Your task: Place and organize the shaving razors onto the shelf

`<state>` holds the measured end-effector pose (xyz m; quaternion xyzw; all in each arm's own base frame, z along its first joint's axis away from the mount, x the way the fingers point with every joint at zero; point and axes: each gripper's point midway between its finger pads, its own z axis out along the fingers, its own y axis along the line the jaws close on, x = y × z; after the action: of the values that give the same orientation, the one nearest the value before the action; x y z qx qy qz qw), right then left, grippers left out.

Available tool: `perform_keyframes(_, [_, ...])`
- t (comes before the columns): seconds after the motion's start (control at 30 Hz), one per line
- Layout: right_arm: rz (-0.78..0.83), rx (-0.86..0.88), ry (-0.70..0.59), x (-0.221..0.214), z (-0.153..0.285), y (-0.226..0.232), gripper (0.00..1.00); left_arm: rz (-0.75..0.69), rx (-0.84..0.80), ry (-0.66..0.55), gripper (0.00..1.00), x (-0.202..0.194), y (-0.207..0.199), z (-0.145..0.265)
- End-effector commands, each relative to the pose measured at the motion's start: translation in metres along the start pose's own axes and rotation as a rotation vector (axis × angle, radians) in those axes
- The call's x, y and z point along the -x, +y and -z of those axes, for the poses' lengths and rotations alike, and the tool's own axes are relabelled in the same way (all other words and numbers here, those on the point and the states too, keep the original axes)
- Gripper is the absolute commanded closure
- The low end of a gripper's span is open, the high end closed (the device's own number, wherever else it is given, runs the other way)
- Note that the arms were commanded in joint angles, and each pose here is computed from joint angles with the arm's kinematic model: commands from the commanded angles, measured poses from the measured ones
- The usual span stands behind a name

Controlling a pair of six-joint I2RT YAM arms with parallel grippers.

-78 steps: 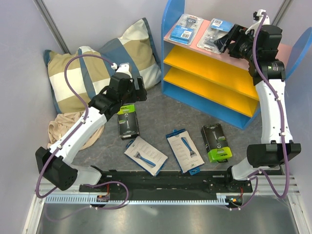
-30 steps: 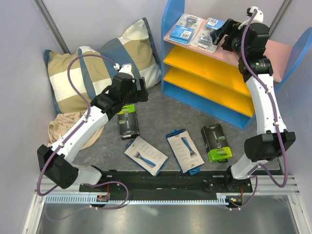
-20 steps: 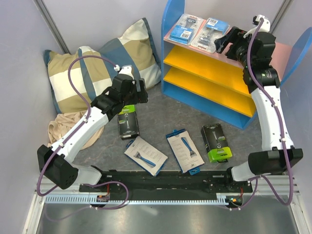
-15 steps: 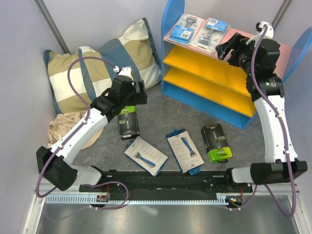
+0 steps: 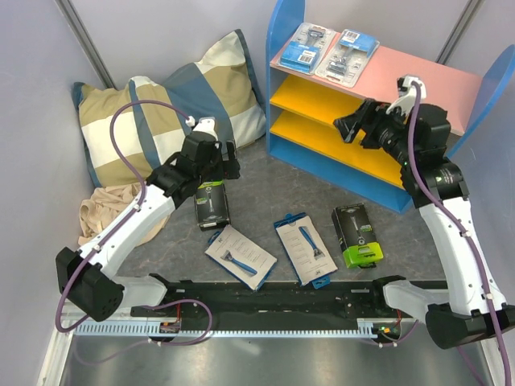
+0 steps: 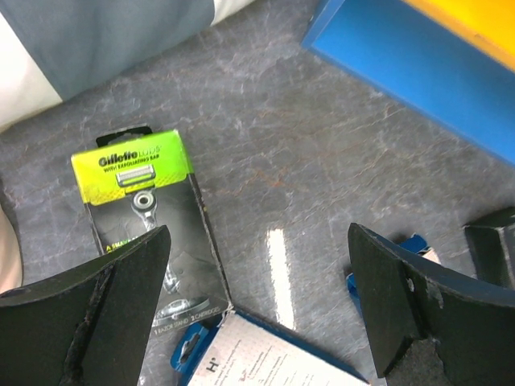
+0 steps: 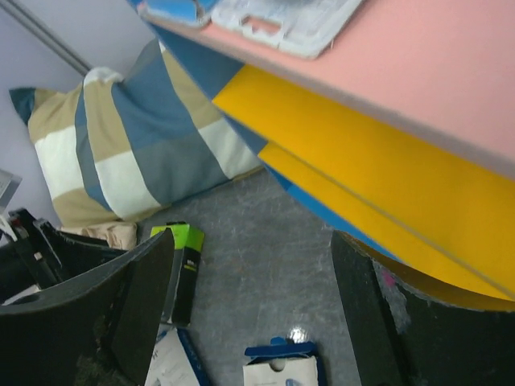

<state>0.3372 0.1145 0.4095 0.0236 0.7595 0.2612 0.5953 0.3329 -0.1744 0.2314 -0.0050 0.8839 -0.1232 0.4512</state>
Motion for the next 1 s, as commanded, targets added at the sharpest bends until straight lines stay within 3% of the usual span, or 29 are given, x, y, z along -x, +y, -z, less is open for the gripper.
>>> perform_keyframes(0.0, [0.024,0.007,0.074,-0.033,0.005,-0.001,0.13,-0.035,0.012,-0.013,0.02,-0.003,0.006,0.005])
perform_keyframes(0.23, [0.038,0.039,0.164,-0.082,0.01,-0.002,0.12,-0.032,0.028,0.041,0.02,-0.029,0.014,-0.001])
perform_keyframes(0.53, [0.067,0.007,0.39,-0.185,0.006,-0.037,0.12,-0.01,-0.056,0.121,0.03,-0.062,0.0,-0.011])
perform_keyframes(0.97, [-0.004,-0.025,0.591,-0.278,0.023,-0.065,0.12,0.028,-0.415,0.309,0.02,-0.135,-0.092,-0.018])
